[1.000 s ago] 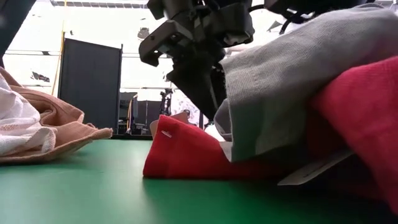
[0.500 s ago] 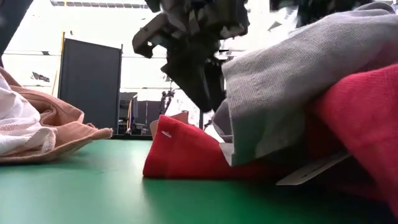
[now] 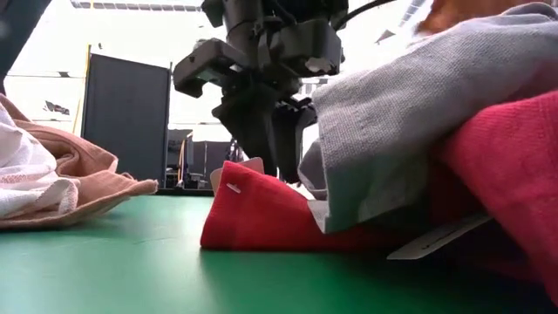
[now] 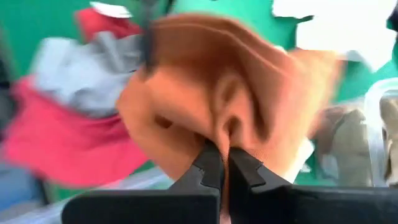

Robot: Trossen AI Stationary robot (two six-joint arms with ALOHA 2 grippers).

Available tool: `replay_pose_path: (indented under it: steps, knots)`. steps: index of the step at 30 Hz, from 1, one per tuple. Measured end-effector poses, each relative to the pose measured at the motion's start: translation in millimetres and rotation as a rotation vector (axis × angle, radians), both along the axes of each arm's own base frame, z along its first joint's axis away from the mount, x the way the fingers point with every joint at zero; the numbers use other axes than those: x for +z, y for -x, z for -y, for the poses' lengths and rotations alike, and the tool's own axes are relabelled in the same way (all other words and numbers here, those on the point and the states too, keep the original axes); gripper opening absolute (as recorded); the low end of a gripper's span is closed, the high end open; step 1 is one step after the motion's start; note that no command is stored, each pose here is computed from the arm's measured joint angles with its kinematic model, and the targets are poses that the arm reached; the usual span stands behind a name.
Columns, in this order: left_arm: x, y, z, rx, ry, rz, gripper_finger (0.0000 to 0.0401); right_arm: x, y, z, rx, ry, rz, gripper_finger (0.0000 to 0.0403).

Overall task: Sort towels by color in basket
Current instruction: Put the orange towel into the bottom transparent bin

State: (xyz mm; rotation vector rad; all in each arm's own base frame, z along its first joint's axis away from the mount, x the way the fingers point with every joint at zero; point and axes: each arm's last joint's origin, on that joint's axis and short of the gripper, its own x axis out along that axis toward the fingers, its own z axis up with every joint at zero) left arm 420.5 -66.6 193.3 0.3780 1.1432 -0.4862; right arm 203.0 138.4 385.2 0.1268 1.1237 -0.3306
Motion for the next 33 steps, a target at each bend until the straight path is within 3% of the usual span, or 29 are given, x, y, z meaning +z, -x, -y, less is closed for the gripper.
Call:
replay_pose_path:
  steps: [7,16,24,33]
  knots:
    - [0.7,-1.9,-4.8,0.01,0.001,0.013,0.0156,24.9,28.4,-8.1,0.039,-0.164,0.05,0.0024]
    - [0.9,-2.2,-7.1,0.009,-0.001,0.015,0.0156,18.9,48.0,-35.4,0.173,-0.299,-0.112,0.0024]
    - [1.2,-2.5,-7.1,0.01,0.0,0.018,0.0156,-9.0,65.0,-67.3,0.315,-0.291,-0.201,0.0024]
    - [1.5,-2.7,-6.9,0.012,0.001,0.021,0.0156,-74.9,62.2,-93.7,0.33,-0.278,-0.274,0.0031]
